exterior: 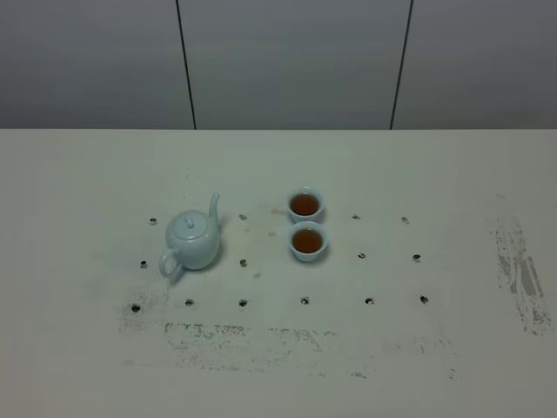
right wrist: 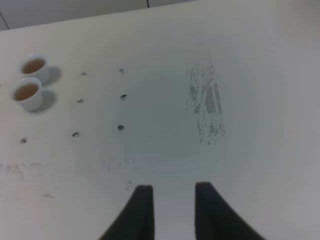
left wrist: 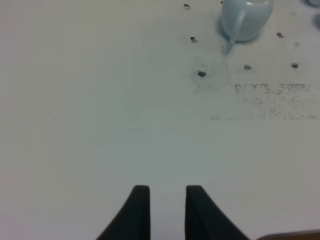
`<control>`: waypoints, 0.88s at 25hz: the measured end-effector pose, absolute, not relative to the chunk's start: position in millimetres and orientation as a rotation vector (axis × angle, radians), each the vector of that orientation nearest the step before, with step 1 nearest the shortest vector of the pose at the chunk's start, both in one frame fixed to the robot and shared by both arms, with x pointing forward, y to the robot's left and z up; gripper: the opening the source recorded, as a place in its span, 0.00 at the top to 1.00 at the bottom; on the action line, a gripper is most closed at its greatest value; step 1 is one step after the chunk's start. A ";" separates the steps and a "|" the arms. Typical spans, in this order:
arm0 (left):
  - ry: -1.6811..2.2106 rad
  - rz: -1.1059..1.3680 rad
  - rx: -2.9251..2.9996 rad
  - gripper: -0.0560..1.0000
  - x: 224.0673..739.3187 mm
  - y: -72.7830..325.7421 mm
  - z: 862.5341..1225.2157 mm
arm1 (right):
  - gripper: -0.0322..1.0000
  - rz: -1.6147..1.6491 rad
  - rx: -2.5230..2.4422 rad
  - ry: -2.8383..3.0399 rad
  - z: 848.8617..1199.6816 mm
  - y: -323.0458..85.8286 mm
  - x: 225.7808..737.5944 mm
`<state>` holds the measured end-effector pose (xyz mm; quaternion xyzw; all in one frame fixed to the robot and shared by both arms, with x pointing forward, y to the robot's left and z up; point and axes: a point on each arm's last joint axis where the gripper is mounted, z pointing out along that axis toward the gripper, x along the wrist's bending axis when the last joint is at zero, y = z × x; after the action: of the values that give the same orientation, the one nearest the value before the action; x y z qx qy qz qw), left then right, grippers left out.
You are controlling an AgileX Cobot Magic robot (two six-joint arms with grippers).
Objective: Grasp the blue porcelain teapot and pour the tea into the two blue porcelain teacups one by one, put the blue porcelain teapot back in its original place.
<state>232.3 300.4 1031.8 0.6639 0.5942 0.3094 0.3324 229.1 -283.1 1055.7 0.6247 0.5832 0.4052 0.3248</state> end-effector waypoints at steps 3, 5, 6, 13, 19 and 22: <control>1.552 0.808 1.734 0.72 232.3 300.4 1031.8 | 0.75 1.062 1.638 1.529 1055.7 -283.1 229.1; 1.552 0.808 1.734 0.72 232.3 300.4 1031.8 | 0.75 1.062 1.638 1.529 1055.7 -283.1 229.1; 1.552 0.808 1.734 0.72 232.3 300.4 1031.8 | 0.75 1.062 1.638 1.529 1055.7 -283.1 229.1; 1.553 0.809 1.734 0.72 232.3 300.5 1031.8 | 0.75 1.062 1.638 1.529 1055.7 -283.1 229.1; 1.553 0.809 1.734 0.72 232.3 300.5 1031.8 | 0.75 1.062 1.638 1.529 1055.7 -283.1 229.1; 1.553 0.809 1.734 0.72 232.3 300.5 1031.8 | 0.75 1.062 1.638 1.529 1055.7 -283.1 229.1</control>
<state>232.3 300.5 1031.8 0.6638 0.5942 0.3097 0.3321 229.1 -283.1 1055.7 0.6247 0.5832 0.4052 0.3248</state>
